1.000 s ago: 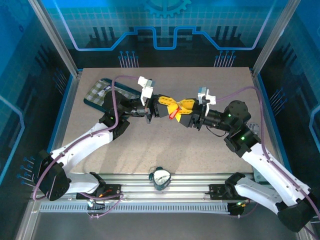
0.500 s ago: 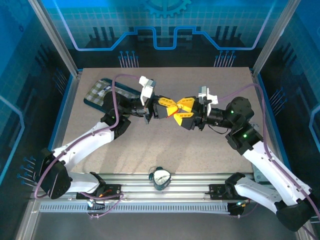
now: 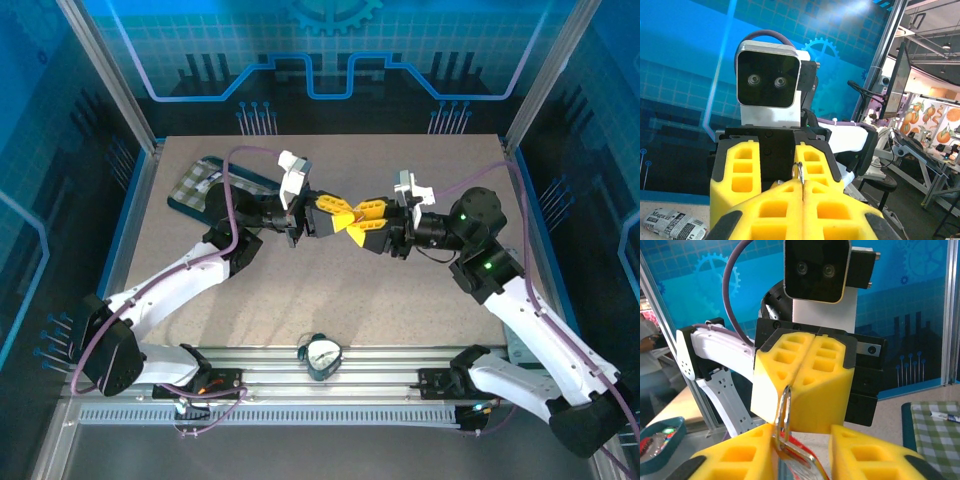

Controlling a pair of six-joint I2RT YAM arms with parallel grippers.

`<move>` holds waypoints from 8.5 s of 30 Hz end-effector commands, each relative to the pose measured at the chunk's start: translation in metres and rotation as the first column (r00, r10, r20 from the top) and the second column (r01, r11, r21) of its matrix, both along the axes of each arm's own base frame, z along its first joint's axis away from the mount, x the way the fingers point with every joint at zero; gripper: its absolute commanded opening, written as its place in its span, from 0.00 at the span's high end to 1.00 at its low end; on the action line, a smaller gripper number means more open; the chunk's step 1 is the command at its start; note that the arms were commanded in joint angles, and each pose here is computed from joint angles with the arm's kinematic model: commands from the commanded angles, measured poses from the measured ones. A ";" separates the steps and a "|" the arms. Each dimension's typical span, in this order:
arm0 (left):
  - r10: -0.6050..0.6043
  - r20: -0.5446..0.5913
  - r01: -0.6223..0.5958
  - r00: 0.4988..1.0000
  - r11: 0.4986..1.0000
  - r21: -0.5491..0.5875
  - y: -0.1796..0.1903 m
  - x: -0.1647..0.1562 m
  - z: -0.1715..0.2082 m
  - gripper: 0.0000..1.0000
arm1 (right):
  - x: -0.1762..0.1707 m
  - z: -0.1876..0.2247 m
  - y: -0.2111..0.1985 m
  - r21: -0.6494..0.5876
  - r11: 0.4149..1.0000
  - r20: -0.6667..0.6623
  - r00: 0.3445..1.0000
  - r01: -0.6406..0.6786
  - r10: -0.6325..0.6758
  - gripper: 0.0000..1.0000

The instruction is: Remove the keys from the keyring

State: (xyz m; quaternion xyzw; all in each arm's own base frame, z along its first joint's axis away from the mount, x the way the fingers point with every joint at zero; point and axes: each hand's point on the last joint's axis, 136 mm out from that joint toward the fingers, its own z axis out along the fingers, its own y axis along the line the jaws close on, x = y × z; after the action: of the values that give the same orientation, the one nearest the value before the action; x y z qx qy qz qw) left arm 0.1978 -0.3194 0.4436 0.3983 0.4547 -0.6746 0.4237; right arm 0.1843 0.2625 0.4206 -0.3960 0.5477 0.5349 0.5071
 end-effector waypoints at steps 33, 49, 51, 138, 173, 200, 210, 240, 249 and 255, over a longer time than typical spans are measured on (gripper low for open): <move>0.051 0.053 -0.048 0.997 0.997 -0.055 0.010 0.004 0.018 1.00 | 0.023 -0.005 -0.038 -0.016 0.944 0.024 0.944 0.330 -0.330 0.88; 0.038 0.044 -0.036 0.998 0.998 -0.054 0.008 0.001 0.018 1.00 | 0.033 -0.009 -0.024 -0.094 0.896 0.104 0.900 0.434 -0.424 0.73; 0.037 0.043 -0.035 0.998 0.998 -0.053 0.008 0.000 0.017 1.00 | 0.035 -0.007 -0.023 -0.097 0.887 0.116 0.890 0.451 -0.440 0.73; 0.026 0.032 -0.024 0.999 0.997 -0.078 0.008 0.002 0.018 1.00 | -0.001 0.012 -0.001 0.001 0.961 0.161 0.948 0.278 -0.275 0.65; 0.051 0.044 -0.048 0.998 0.996 -0.073 0.012 0.003 0.019 1.00 | 0.018 0.002 -0.027 -0.021 0.910 0.107 0.906 0.414 -0.409 0.66; 0.064 0.034 -0.063 0.997 0.998 -0.021 0.010 0.004 0.005 1.00 | 0.024 0.006 -0.038 -0.026 0.877 0.125 0.872 0.480 -0.473 0.81; 0.033 0.035 -0.033 0.999 0.999 -0.003 0.004 -0.003 0.004 1.00 | 0.019 0.008 -0.026 -0.043 0.906 0.143 0.900 0.421 -0.412 0.81; 0.159 0.130 -0.175 0.979 0.977 0.119 0.000 -0.007 -0.016 1.00 | 0.041 -0.002 -0.043 -0.141 0.805 0.177 0.815 0.576 -0.552 1.00; 0.212 0.181 -0.242 0.960 0.956 0.167 -0.003 -0.009 -0.026 1.00 | 0.046 -0.007 -0.045 -0.175 0.755 0.235 0.771 0.632 -0.592 1.00; 0.238 0.175 -0.269 0.955 0.946 0.180 -0.003 -0.004 -0.028 1.00 | 0.042 -0.011 -0.038 -0.188 0.733 0.323 0.746 0.654 -0.582 1.00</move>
State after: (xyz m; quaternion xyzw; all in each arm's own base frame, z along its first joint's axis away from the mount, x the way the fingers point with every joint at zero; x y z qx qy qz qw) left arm 0.2242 -0.3199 0.4012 0.3880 0.5675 -0.5181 0.5090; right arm 0.2118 0.2379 0.3889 -0.3502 0.6629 0.2541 0.6110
